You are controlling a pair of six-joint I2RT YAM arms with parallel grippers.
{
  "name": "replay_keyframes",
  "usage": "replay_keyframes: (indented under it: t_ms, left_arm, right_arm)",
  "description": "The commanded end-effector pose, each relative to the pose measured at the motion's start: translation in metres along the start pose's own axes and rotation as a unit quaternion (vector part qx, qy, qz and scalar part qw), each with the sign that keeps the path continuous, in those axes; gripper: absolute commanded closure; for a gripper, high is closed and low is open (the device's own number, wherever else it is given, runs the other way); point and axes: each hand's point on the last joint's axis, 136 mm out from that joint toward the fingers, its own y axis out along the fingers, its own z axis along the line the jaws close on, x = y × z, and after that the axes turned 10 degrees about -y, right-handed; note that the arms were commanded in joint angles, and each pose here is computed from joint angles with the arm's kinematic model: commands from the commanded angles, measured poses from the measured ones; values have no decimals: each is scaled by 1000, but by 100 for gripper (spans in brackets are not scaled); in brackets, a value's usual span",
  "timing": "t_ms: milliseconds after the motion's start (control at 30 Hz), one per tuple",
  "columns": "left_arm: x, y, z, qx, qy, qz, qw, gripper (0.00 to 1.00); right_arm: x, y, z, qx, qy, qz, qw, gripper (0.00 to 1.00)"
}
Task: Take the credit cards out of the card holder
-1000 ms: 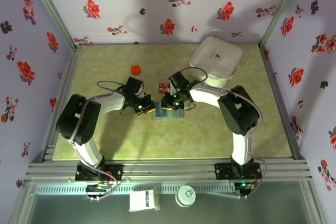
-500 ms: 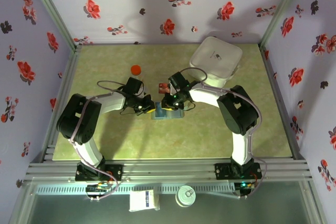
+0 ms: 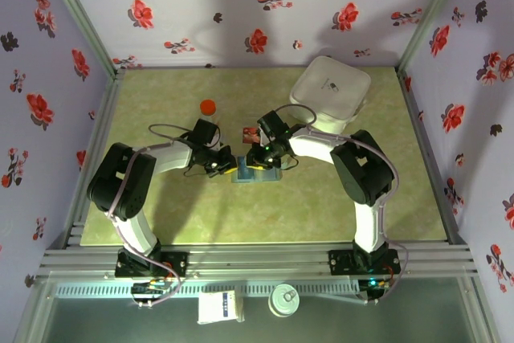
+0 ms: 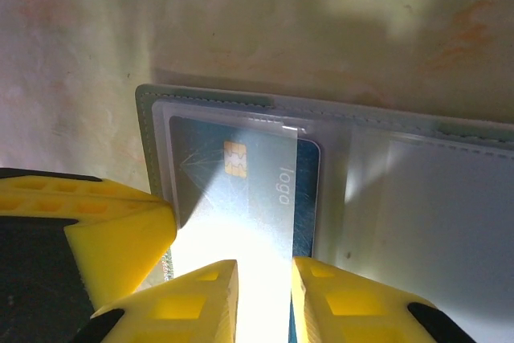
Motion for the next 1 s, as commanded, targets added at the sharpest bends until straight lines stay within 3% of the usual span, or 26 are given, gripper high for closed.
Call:
replay_keyframes:
  t_ms: [0,533,967]
  left_arm:
    - [-3,4,14,19,2,5,1000,100]
    - [-4,2,13,19,5,4,1000,100]
    - [-4,1,11,16,4,3,1000,100]
  right_arm:
    - [-1,5,-2,3,0,4,1000,75]
    - [-7,10,-8,-2,3,11,1000,76]
    - [-8,-2,-19,-50,-9,8,999,76]
